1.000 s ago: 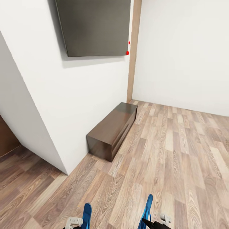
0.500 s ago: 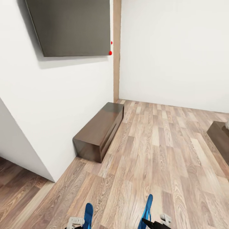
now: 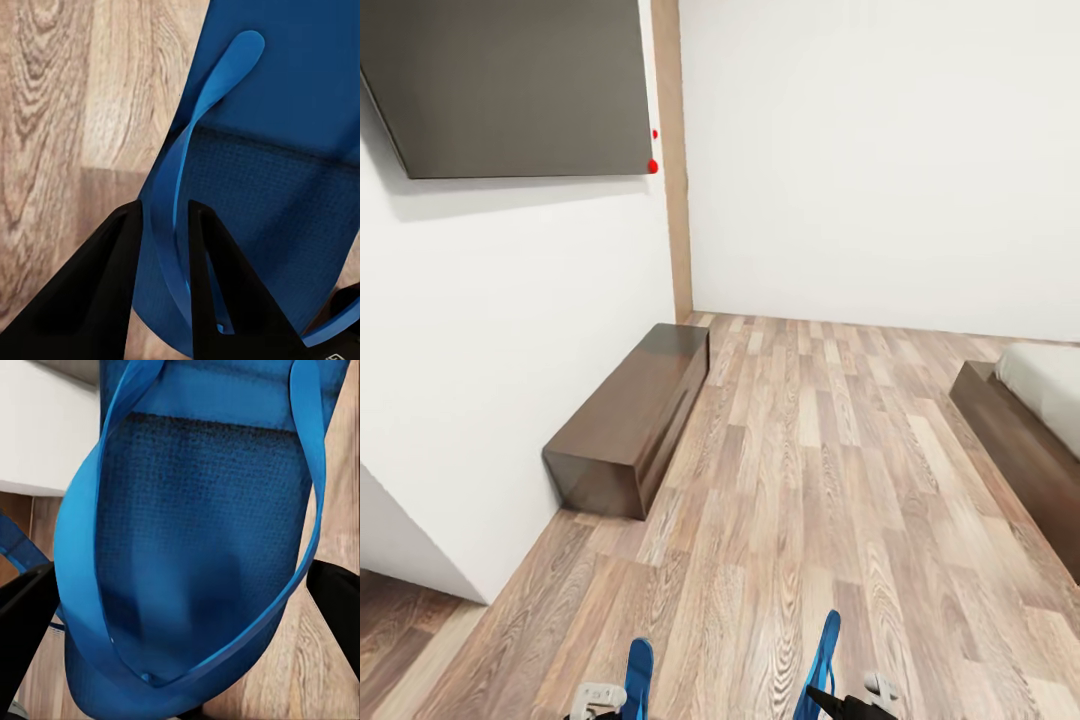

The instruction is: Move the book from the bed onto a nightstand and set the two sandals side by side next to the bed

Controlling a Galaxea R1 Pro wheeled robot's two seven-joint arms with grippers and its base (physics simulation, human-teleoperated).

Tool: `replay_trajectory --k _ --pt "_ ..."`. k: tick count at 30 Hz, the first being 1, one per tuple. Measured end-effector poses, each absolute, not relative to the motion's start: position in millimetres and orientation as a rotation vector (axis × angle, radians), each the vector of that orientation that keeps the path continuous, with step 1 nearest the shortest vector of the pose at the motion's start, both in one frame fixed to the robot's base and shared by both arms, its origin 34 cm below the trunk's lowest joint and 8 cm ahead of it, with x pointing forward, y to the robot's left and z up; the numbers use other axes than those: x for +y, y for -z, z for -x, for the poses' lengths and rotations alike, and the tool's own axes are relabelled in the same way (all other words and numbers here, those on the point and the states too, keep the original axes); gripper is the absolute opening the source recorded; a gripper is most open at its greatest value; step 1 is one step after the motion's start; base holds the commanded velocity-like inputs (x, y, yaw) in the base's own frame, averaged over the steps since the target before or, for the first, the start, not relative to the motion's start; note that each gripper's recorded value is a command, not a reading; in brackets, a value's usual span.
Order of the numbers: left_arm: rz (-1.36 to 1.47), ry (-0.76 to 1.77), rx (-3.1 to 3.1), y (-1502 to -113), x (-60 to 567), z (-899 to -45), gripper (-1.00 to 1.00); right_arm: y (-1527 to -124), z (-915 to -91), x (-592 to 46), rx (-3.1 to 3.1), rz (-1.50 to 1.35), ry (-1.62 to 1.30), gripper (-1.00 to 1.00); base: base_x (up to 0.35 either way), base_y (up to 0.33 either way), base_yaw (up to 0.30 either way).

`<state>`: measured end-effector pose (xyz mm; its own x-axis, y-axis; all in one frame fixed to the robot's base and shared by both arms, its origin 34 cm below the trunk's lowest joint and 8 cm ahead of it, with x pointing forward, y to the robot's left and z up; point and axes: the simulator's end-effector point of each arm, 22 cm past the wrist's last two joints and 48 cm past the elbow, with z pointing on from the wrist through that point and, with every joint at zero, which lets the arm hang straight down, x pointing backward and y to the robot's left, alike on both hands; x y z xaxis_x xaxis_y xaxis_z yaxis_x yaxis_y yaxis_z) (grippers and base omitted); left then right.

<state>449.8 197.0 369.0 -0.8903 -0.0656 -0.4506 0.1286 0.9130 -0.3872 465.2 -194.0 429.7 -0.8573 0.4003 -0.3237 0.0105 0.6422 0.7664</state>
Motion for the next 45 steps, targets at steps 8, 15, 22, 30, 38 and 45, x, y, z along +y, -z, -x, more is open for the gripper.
replay_trajectory --k 8,15,22,30,38,45 --pt "-0.046 0.571 2.608 -369.0 196.9 -449.7 -1.00 -429.7 -465.0 -193.9 2.392 -0.321 -1.112 -1.00 0.000 0.000 -0.283" --pt "-0.046 0.571 2.608 -369.0 196.9 -449.7 -1.00 -429.6 -464.9 -193.9 2.392 -0.321 -1.112 -1.00 0.000 0.000 -0.283" --pt "-0.046 0.571 2.608 -369.0 196.9 -449.7 -1.00 -429.7 -465.0 -194.1 2.392 -0.321 -1.112 -1.00 0.000 0.000 -0.283" --pt "-0.046 0.571 2.608 -369.0 197.0 -449.7 -1.00 -429.7 -465.1 -194.1 2.392 -0.321 -1.112 -1.00 0.000 0.000 -0.283" --pt "-0.047 0.582 2.606 -369.4 190.6 -449.5 -1.00 -429.8 -465.1 -193.9 2.391 -0.321 -1.113 -1.00 0.000 0.000 -0.283" --pt "-0.046 0.585 2.605 -369.6 188.8 -449.6 -1.00 -429.8 -465.1 -193.5 2.391 -0.321 -1.113 -1.00 0.000 0.000 -0.283"
